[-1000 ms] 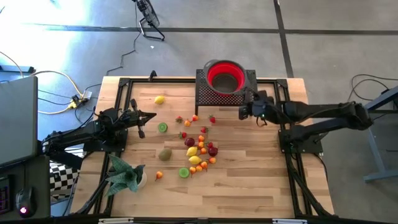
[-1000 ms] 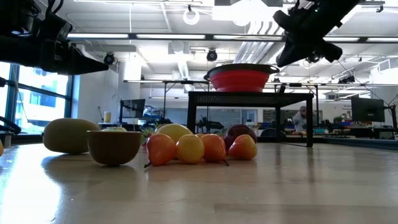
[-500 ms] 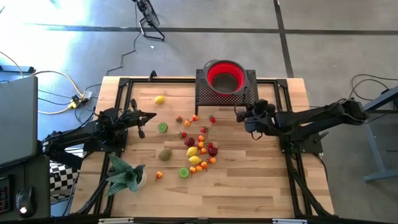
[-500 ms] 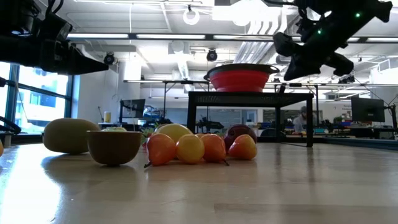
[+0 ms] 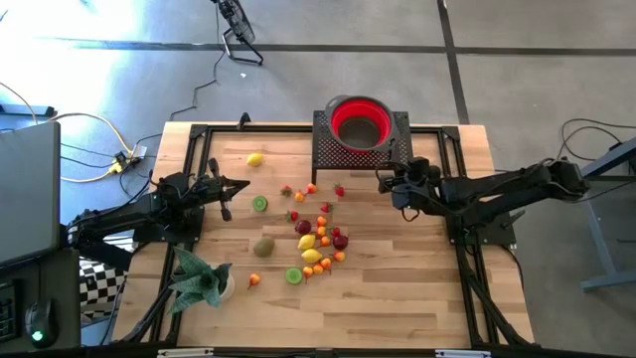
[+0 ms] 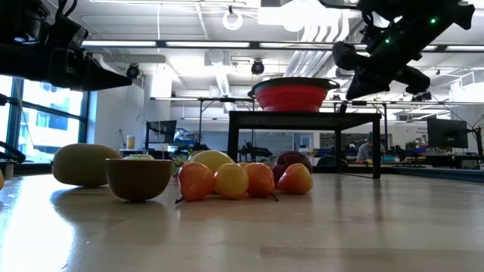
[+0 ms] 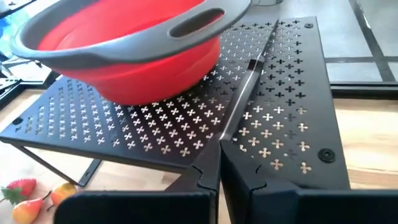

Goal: Pick & Place Fruit
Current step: Put the knife on the shelf

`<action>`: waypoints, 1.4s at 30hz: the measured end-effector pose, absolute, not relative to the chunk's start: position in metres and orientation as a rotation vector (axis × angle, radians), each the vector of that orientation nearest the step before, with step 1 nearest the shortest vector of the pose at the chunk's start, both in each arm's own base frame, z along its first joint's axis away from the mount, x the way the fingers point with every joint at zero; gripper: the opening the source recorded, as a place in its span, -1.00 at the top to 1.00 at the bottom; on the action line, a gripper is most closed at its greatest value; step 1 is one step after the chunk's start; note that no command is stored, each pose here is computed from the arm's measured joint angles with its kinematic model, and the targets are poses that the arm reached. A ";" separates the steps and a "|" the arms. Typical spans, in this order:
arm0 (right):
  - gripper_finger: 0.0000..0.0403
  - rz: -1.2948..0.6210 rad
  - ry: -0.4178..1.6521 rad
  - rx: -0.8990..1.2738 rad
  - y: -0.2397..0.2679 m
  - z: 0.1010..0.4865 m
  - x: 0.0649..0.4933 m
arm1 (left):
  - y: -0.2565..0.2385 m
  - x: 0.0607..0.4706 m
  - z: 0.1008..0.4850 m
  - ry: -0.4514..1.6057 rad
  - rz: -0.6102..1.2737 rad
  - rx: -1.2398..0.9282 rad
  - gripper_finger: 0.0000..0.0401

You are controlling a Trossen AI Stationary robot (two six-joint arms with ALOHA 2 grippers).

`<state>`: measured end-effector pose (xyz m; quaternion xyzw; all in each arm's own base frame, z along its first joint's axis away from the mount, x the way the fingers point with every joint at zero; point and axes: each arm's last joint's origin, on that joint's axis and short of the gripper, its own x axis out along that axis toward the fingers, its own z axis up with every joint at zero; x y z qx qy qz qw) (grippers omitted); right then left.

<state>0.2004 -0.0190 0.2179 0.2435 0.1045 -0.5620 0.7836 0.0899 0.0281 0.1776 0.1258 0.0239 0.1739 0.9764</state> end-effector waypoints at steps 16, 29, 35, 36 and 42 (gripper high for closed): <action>0.99 -1.181 0.226 0.631 -0.037 0.221 0.206 | 0.028 0.090 0.178 0.047 0.349 0.253 1.00; 0.99 -1.187 0.241 0.640 -0.039 0.220 0.205 | 0.028 0.090 0.178 0.048 0.352 0.253 1.00; 0.99 -1.191 0.240 0.636 -0.039 0.220 0.205 | 0.028 0.090 0.178 0.048 0.352 0.253 1.00; 0.99 -1.192 0.240 0.637 -0.039 0.220 0.205 | 0.028 0.090 0.178 0.048 0.352 0.253 1.00; 0.99 -1.206 0.232 0.650 -0.039 0.219 0.204 | 0.028 0.090 0.178 0.049 0.352 0.253 1.00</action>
